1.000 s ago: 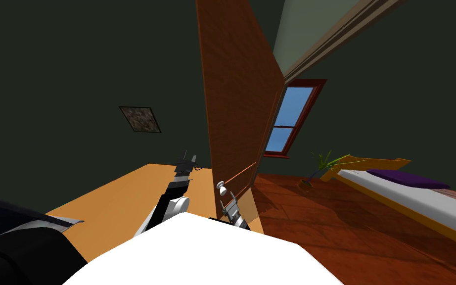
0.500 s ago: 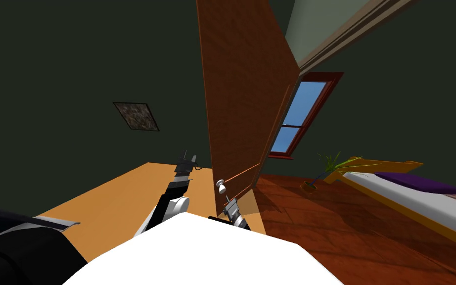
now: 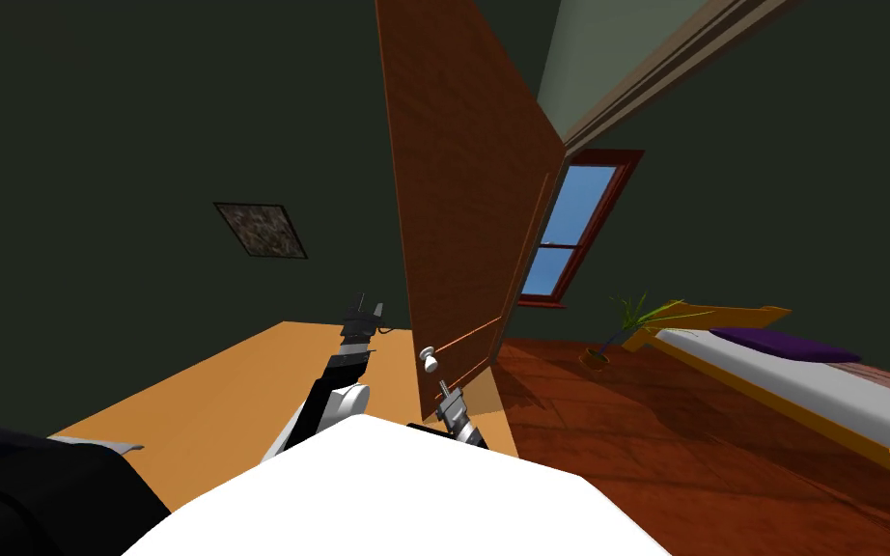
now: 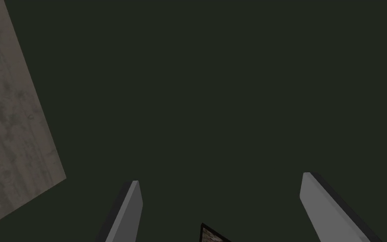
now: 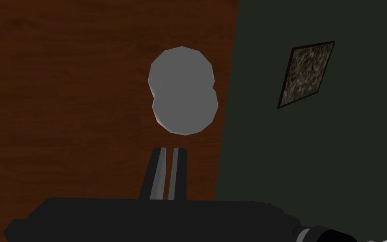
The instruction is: Push the door open
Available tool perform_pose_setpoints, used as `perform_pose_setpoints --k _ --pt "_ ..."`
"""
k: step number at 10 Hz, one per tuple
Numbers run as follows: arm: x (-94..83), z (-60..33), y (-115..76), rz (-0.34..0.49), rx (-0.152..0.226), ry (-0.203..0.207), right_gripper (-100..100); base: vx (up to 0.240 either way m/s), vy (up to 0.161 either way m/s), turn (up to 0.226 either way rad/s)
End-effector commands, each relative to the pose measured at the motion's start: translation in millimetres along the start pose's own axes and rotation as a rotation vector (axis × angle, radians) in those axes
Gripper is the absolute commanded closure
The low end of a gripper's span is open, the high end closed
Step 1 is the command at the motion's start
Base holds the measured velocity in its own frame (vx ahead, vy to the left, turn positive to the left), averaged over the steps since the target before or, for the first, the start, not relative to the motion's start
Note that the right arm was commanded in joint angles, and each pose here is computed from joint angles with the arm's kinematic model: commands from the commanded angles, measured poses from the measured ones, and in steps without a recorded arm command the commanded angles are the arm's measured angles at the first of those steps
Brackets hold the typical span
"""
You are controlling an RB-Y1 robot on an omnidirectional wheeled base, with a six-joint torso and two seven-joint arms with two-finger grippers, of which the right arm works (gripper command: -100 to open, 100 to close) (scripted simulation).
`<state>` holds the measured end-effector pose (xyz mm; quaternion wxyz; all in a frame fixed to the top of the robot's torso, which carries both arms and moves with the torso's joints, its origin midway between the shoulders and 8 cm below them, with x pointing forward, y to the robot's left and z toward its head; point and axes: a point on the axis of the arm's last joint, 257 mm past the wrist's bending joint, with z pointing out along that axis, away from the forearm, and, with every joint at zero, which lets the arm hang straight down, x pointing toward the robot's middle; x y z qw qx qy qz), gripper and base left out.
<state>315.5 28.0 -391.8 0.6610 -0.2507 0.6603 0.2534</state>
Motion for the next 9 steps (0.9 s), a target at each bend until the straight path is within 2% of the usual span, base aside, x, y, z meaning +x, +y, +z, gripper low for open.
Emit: perform_pose_setpoints --k 1,2,3,4,9 --pt "0.0 -4.3 0.2 -0.002 0.019 0.001 -100 -0.174 -0.028 -0.242" --pt "0.0 -6.3 0.3 -0.003 0.028 0.002 -100 -0.172 -0.037 -0.152" --pt "-0.1 -4.6 0.0 -0.002 0.022 0.001 -100 -0.071 -0.011 -0.024" --pt "0.2 -2.8 -1.8 -0.003 0.026 0.002 -100 0.055 0.090 0.037" --pt "0.1 3.3 -6.6 -0.003 0.036 0.001 -100 0.163 0.139 0.014"
